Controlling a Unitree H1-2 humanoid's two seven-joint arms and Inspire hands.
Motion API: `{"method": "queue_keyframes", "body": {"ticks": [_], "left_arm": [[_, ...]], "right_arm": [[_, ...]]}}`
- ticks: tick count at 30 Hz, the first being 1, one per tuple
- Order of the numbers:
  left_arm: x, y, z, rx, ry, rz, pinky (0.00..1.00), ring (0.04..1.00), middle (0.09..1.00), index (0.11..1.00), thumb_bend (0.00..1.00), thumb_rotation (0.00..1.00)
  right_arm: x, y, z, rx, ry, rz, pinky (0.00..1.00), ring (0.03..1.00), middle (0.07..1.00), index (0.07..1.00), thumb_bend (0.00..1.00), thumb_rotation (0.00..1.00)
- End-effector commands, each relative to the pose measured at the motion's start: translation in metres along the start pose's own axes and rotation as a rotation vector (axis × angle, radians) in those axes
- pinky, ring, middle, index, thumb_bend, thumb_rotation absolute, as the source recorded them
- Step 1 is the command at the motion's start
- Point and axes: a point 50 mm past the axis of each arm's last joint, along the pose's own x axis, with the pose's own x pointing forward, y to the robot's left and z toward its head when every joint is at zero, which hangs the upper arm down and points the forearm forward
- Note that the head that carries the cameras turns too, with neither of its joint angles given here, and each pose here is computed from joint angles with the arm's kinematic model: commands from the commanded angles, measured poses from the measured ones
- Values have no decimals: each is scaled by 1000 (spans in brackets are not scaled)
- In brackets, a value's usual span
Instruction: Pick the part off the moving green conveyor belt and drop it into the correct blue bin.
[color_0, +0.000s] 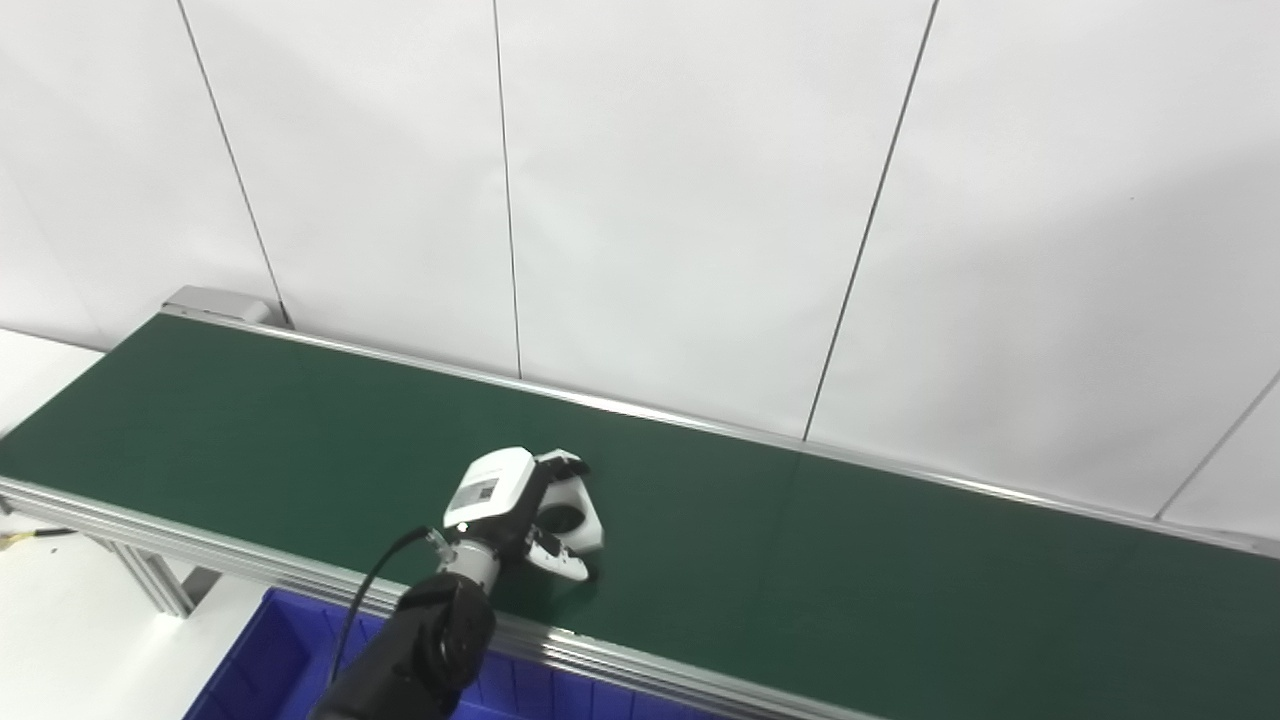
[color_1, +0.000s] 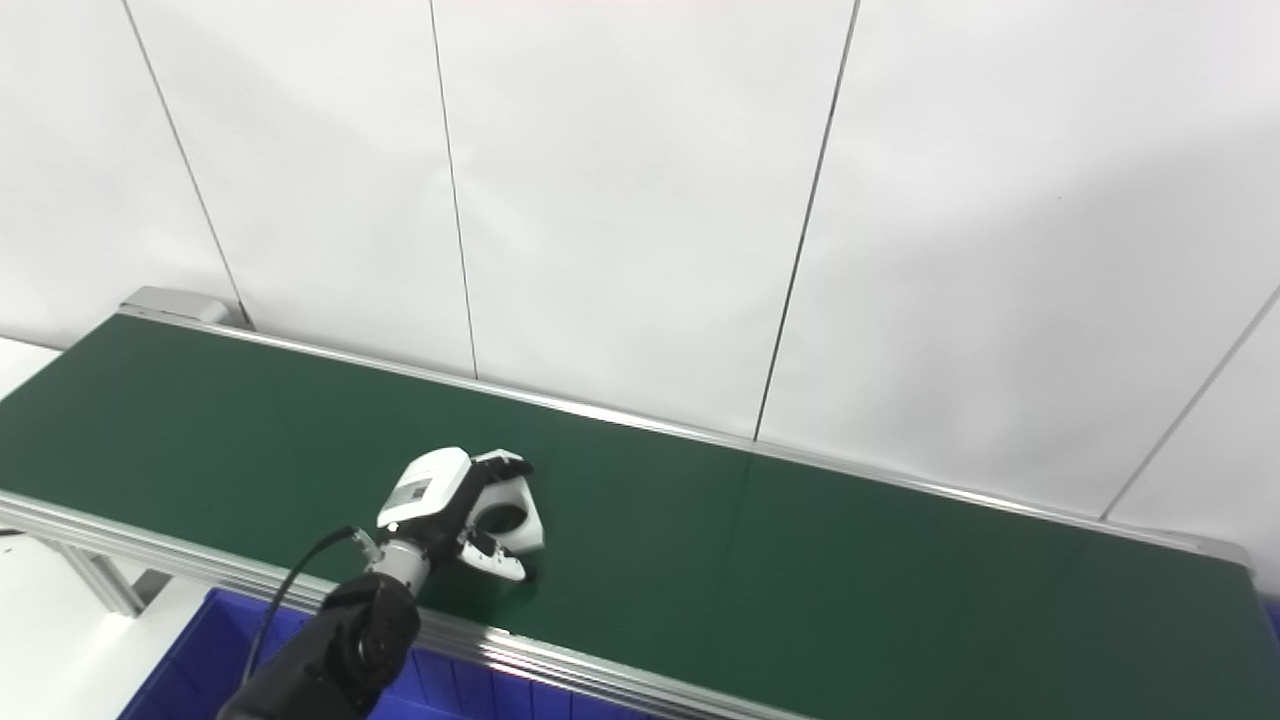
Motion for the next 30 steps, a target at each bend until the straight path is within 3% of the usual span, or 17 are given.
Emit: {"method": "queue_keyframes", "body": {"ticks": [1,2,3,6,11,16,21,23,26,29,30], "left_arm": [[17,17,20,19,-85,68,530,607,653,590,594,30],[17,19,22,40,-74,54,400,491,523,540,541,9],[18,21,23,55,-63,43,282,368,493,509,526,3],[18,24,24,107,-40,15,222,304,480,496,520,0],[19,30,19,172,-1,-15,274,366,483,492,519,0],[16,34,15,161,-5,9,248,335,480,492,520,0],[10,44,18,131,-54,54,249,333,480,492,520,0],[7,50,21,118,-69,74,274,367,427,517,514,0],[0,63,30,109,-113,109,266,357,470,497,519,0],[-8,73,39,99,-134,131,283,385,418,525,513,0],[-10,75,41,96,-138,134,283,374,462,503,517,0]], "right_arm": [[4,-4,10,-5,-59,-44,665,761,801,856,962,238],[4,-4,11,-6,-61,-46,665,761,801,858,962,242],[4,-4,11,-5,-62,-48,663,760,801,858,965,238],[6,-2,11,3,-60,-54,663,760,800,857,970,232],[7,-2,12,1,-58,-61,657,756,799,856,971,254],[8,-2,11,3,-64,-62,658,758,801,854,969,254],[8,-3,11,4,-51,-62,664,763,803,857,970,254],[8,-3,11,2,-54,-64,664,761,802,853,974,263],[8,-3,11,7,-52,-64,669,765,805,855,973,255],[8,-3,10,5,-52,-66,666,765,805,855,974,248],[8,-3,10,3,-52,-66,661,762,804,854,973,246]]}}
